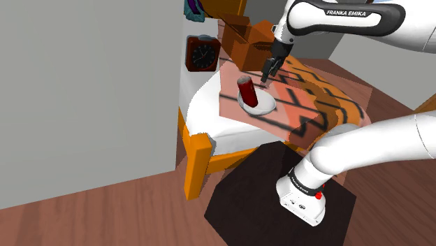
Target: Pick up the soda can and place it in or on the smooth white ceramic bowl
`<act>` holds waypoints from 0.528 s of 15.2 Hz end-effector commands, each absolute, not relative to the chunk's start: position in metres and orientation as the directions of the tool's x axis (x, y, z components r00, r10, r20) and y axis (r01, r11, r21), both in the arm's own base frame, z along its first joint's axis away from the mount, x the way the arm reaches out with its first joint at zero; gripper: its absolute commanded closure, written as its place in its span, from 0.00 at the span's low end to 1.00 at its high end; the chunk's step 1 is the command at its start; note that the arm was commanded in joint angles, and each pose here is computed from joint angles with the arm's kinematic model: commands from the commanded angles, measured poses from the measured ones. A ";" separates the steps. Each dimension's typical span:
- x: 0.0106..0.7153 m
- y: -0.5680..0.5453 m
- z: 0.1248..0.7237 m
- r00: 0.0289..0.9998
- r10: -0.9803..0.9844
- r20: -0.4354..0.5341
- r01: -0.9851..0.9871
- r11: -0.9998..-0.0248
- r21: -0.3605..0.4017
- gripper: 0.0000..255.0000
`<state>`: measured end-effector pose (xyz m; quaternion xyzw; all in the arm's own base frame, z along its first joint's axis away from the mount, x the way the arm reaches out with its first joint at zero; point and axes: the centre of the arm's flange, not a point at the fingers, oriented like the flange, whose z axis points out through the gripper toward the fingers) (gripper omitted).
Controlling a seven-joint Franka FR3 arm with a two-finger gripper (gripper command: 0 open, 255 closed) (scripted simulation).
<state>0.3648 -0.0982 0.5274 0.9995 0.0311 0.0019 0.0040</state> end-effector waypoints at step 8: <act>0.365 -0.098 0.577 0.998 0.062 0.004 0.062 -0.998 0.008 0.00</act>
